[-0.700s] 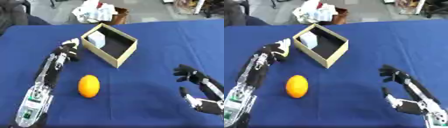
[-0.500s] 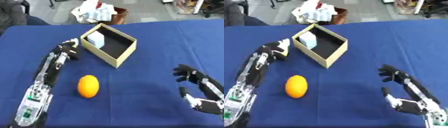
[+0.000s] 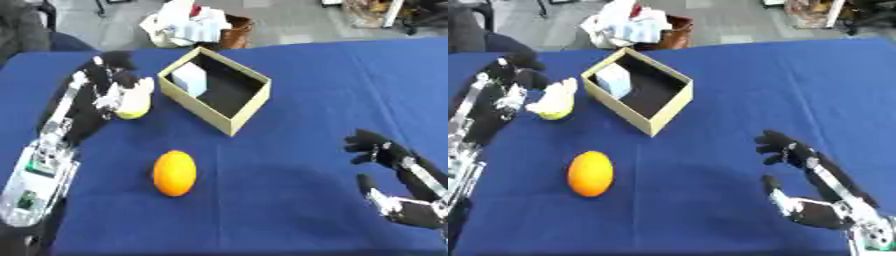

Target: Pick up objects on the table and place them in the box.

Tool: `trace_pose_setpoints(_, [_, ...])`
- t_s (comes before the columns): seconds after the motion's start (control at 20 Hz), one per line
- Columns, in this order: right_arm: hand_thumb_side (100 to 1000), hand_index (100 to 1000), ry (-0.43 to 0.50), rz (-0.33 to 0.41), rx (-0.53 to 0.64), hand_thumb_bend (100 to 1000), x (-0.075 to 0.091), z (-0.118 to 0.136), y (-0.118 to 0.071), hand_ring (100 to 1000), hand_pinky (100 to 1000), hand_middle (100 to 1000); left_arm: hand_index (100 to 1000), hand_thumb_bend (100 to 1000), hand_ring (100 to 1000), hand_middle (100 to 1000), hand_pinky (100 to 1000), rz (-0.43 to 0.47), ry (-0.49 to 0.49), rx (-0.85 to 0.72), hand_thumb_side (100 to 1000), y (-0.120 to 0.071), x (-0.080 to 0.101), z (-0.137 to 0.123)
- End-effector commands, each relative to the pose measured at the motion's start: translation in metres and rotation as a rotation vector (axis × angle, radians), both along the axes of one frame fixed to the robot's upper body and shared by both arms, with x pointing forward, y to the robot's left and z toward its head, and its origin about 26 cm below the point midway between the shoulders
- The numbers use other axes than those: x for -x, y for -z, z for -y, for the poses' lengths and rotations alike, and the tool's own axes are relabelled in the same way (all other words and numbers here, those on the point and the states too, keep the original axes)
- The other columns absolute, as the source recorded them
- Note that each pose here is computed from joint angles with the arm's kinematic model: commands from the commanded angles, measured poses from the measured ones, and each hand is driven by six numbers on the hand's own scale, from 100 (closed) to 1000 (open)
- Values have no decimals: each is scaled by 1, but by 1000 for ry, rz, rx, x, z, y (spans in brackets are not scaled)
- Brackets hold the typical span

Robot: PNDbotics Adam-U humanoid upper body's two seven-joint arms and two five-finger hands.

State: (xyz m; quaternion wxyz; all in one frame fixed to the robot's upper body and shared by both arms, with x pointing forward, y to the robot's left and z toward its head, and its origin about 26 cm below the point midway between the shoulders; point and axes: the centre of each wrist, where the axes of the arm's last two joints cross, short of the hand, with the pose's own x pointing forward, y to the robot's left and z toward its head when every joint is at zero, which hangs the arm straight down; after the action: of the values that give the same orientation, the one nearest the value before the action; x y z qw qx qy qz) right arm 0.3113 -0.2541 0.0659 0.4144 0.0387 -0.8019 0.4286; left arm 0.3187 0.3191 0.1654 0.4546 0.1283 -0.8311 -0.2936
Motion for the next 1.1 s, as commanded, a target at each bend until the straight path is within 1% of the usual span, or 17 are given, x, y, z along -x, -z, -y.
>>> trace_pose_setpoints(0.05, [383,1000,3,15,19,100,-1,5,-6,845,735,866,893,100,763,779,804,7,-27,-301,247,-32,-10,-25])
trace_pose_setpoints(0.2, [382,1000,0,12,24,100,-1,6,-5,845,735,866,919,100,770,794,820,-53,-48,-569,246,-51,-26,-40])
trace_pose_setpoints(0.4, [381,1000,-3,8,29,100,0,6,-3,845,735,866,939,100,780,814,839,-173,-95,-830,275,-64,-54,-56])
trace_pose_setpoints(0.45, [382,1000,-4,5,29,100,0,6,-3,844,735,866,938,195,780,816,845,-200,-105,-882,309,-65,-62,-59])
trace_pose_setpoints(0.5, [381,1000,-4,2,29,100,0,6,-2,844,734,866,939,232,781,817,847,-225,-114,-931,323,-65,-70,-60])
trace_pose_setpoints(0.55, [382,1000,-5,0,28,100,0,6,-1,844,734,866,940,304,783,821,851,-248,-123,-975,356,-64,-78,-61])
trace_pose_setpoints(0.65, [383,1000,-7,-2,28,100,0,6,-1,844,734,866,944,391,787,826,856,-286,-139,-1049,401,-60,-92,-62])
trace_pose_setpoints(0.75, [383,1000,-7,-4,27,100,0,6,0,844,734,866,945,452,790,830,860,-325,-151,-1110,452,-52,-106,-61])
trace_pose_setpoints(0.8, [383,1000,-7,-5,26,100,0,6,0,844,734,866,945,470,791,830,860,-342,-156,-1135,466,-48,-113,-60])
trace_pose_setpoints(0.85, [383,1000,-8,-6,26,100,1,6,0,844,734,866,945,497,791,831,861,-355,-162,-1156,499,-44,-118,-59])
trace_pose_setpoints(0.9, [384,1000,-8,-7,26,100,1,6,0,844,734,866,946,504,788,829,859,-369,-169,-1174,534,-40,-124,-58])
trace_pose_setpoints(1.05, [384,1000,-7,-8,24,100,1,6,1,844,734,866,948,553,786,829,858,-400,-183,-1216,584,-26,-136,-53])
trace_pose_setpoints(1.1, [384,1000,-7,-9,23,100,1,6,1,844,734,866,950,557,786,829,857,-408,-187,-1229,598,-22,-139,-52])
